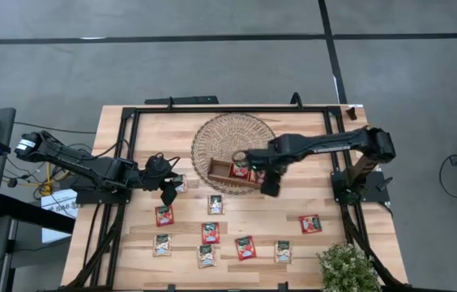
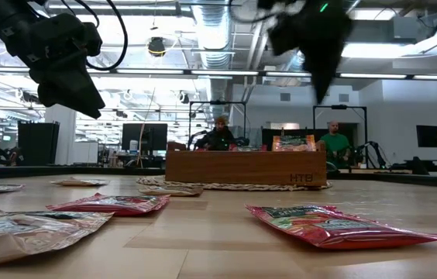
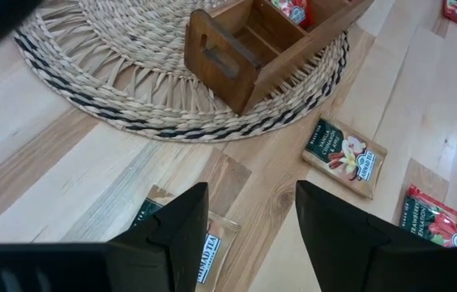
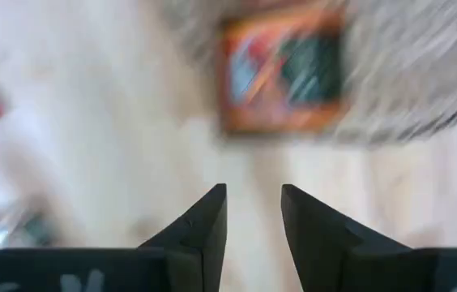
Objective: Pick & Place Tea
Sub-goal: Put the red tea bag into the middle section of the wooden organizer
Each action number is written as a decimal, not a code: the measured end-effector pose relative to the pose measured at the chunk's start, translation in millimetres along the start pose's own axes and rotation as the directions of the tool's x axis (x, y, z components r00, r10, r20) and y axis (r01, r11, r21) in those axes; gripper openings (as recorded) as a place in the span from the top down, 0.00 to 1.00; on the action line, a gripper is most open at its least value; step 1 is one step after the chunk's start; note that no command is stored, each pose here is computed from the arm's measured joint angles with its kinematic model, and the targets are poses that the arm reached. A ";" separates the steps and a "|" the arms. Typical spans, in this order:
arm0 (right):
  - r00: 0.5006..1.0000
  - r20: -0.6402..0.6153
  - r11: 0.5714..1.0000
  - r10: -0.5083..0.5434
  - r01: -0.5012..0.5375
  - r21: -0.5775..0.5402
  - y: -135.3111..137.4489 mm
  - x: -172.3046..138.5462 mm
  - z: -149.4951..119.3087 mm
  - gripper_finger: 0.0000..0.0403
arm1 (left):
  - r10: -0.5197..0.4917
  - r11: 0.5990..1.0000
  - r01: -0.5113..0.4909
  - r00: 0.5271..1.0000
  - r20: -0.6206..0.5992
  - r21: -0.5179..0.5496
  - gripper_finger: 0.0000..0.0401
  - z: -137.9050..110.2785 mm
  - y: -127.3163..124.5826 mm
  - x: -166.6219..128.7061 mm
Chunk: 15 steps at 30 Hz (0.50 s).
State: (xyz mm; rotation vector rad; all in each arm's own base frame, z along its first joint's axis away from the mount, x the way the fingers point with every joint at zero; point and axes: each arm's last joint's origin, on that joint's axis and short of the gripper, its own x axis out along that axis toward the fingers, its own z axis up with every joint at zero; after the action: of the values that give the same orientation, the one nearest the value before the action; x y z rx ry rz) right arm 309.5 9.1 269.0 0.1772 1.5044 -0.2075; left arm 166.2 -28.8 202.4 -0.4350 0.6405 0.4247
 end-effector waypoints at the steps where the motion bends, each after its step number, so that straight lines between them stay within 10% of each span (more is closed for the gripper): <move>1: 0.999 -0.023 1.000 0.025 -0.025 0.002 4.8 -6.2 -8.1 0.72 | 0.000 1.000 0.000 1.000 0.000 0.000 0.55 0.0 0.0 0.0; 8: 0.984 -0.089 0.988 0.151 -0.149 0.026 45.4 -34.6 -66.4 0.72 | 0.000 1.000 0.000 1.000 0.000 0.000 0.55 -0.1 0.0 0.0; 15: 0.983 -0.080 0.904 0.167 -0.120 0.411 64.0 -33.3 -119.9 0.72 | 0.000 1.000 0.000 1.000 0.000 0.002 0.55 0.0 0.0 0.0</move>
State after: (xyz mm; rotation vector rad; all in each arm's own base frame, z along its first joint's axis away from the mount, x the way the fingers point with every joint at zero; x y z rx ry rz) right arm 207.3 101.2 294.3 0.6411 1.5397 -0.3957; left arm 166.2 -28.8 202.4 -0.4328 0.6410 0.4243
